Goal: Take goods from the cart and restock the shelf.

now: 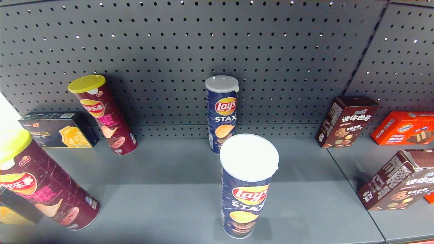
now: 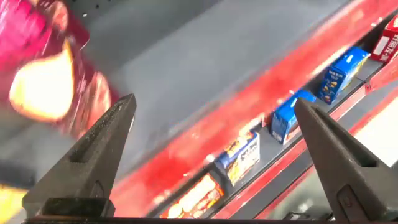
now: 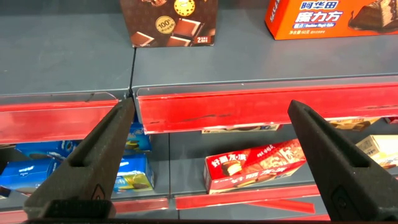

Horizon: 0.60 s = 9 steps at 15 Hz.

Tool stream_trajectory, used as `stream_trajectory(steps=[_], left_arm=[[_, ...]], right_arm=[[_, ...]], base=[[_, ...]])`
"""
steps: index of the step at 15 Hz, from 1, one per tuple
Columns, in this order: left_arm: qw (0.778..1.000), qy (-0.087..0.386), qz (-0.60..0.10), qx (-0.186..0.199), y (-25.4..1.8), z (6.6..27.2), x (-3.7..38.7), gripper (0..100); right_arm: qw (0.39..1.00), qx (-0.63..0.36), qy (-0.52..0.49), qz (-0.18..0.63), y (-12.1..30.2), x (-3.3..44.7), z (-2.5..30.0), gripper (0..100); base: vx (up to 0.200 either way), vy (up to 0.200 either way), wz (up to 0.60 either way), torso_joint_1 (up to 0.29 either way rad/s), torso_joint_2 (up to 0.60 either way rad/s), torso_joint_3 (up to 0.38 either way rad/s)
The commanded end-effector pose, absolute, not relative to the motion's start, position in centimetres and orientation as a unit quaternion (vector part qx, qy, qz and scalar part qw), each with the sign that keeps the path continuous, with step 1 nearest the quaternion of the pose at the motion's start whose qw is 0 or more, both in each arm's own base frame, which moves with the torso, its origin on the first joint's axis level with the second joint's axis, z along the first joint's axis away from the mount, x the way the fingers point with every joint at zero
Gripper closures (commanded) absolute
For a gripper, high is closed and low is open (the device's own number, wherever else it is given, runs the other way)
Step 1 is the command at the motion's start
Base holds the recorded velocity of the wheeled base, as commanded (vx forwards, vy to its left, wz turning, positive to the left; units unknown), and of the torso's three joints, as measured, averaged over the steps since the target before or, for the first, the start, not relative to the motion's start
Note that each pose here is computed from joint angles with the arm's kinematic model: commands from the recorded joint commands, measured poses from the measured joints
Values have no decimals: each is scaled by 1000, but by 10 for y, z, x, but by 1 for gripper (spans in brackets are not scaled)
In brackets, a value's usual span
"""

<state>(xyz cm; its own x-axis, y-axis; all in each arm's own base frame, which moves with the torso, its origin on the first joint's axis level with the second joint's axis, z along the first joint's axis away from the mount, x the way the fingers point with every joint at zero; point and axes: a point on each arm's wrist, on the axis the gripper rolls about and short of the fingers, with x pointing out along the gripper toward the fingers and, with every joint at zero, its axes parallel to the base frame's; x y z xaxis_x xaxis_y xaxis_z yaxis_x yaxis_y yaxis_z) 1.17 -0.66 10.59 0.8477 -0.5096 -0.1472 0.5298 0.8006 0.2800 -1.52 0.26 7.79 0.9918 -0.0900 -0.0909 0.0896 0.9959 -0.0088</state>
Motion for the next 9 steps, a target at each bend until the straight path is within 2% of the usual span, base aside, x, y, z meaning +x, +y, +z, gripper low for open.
stream_trajectory(steps=[1, 2, 4, 9], left_arm=[[958, -45, -249, 131, 15, 86, -22, 0], [960, -21, -241, 139, 16, 86, -24, 0], [959, -2, -243, 145, 19, 87, -26, 0], [972, 10, -202, 115, 17, 87, -27, 0]], right_arm=[[998, -2, 46, -45, 3, -15, 78, 0], [998, -3, 45, -45, 3, -15, 78, 0], [998, -2, 46, -45, 3, -15, 78, 0], [998, -2, 46, -45, 3, -15, 78, 0]], base=[[0, 0, 0, 0, 0, 0], [0, 0, 0, 0, 0, 0], [0, 0, 0, 0, 0, 0], [0, 0, 0, 0, 0, 0]])
